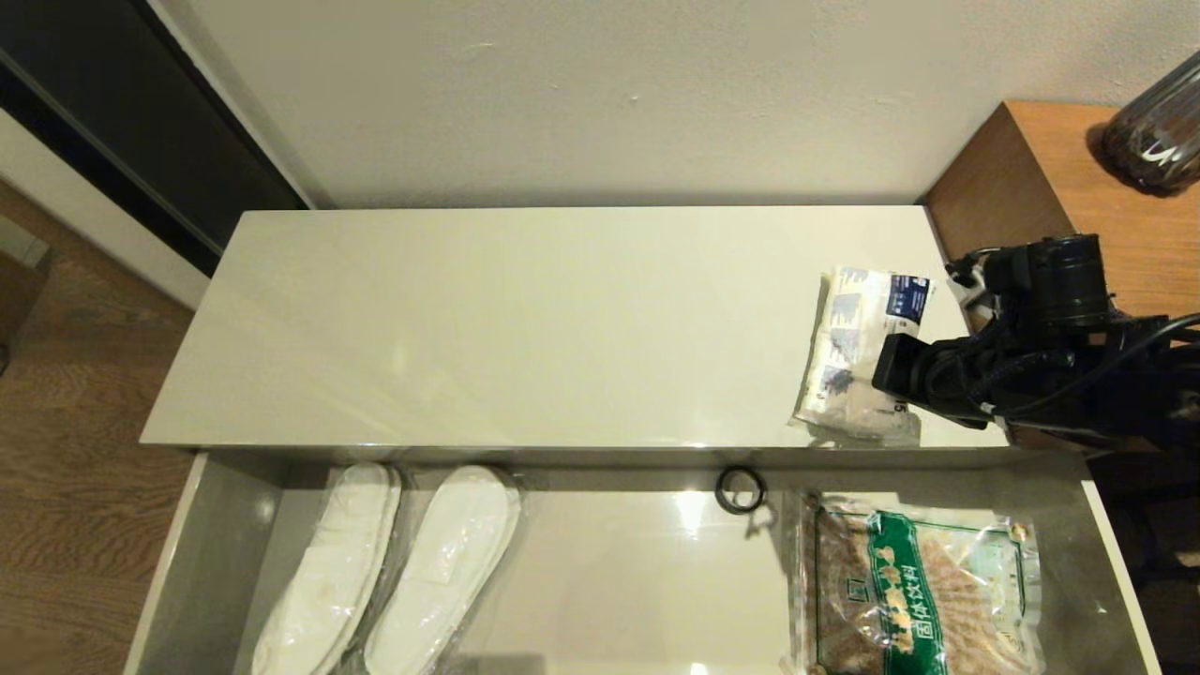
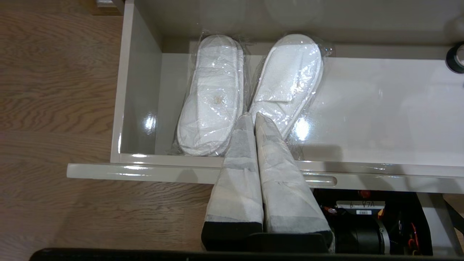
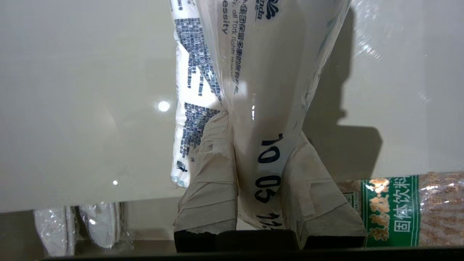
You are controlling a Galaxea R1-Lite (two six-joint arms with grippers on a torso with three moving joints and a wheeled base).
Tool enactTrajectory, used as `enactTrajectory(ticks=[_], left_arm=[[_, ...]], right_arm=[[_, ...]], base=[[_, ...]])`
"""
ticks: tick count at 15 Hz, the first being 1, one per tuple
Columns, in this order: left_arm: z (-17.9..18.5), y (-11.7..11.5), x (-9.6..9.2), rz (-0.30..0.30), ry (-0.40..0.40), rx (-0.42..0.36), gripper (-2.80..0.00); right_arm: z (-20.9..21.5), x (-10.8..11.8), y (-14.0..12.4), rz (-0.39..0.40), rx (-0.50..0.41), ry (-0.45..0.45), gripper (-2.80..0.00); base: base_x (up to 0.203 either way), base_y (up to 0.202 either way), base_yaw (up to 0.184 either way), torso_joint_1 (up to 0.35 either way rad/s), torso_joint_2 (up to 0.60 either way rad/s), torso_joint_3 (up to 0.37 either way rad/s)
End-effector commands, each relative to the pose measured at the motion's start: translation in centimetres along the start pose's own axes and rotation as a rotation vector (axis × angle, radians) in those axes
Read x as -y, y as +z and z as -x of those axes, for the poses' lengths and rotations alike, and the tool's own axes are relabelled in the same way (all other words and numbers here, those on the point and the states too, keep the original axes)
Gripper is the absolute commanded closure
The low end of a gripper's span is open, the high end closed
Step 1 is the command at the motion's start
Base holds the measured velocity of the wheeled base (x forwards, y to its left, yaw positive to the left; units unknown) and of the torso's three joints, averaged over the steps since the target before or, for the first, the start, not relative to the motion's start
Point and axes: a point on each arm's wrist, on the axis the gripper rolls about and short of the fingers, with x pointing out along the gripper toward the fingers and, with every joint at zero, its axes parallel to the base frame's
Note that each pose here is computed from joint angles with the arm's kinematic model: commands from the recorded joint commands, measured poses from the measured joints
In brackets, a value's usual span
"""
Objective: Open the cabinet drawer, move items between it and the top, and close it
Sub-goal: Pick up the tissue on the table, then put the tissue in the drawer
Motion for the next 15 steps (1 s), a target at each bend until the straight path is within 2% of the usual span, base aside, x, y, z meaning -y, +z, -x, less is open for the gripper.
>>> enactTrajectory(ticks=[1, 3, 6, 11, 13, 15], left_arm=[[0.0, 0.0, 0.0, 0.000, 0.001, -0.001, 0.00], [0.0, 0.0, 0.0, 0.000, 0.002, -0.001, 0.00], [0.0, 0.0, 0.0, 0.000, 0.000, -0.001, 0.00], [0.0, 0.0, 0.0, 0.000, 0.000, -0.001, 0.00], [0.0, 0.0, 0.0, 0.000, 0.000, -0.001, 0.00], [0.0, 0.0, 0.0, 0.000, 0.001, -0.001, 0.00]], right_arm=[[1.6, -0.7, 0.0, 0.012, 0.019, 0.036, 0.00], [3.4, -1.5, -1.2, 0.054, 0.005, 0.077, 0.00], [6.7, -2.2, -3.5, 0.179, -0.022, 0.145, 0.00], [9.0, -2.4, -10.1, 0.326, -0.215, 0.236, 0.00], [9.1, -1.6, -13.4, 0.333, -0.338, 0.231, 0.00], [8.7, -0.6, -15.9, 0.309, -0.405, 0.216, 0.00]], base=[[0.000, 0.000, 0.000, 0.000, 0.00, 0.000], [0.000, 0.000, 0.000, 0.000, 0.00, 0.000], [0.000, 0.000, 0.000, 0.000, 0.00, 0.000], [0.000, 0.000, 0.000, 0.000, 0.00, 0.000], [0.000, 0.000, 0.000, 0.000, 0.00, 0.000], [0.000, 0.000, 0.000, 0.000, 0.00, 0.000]])
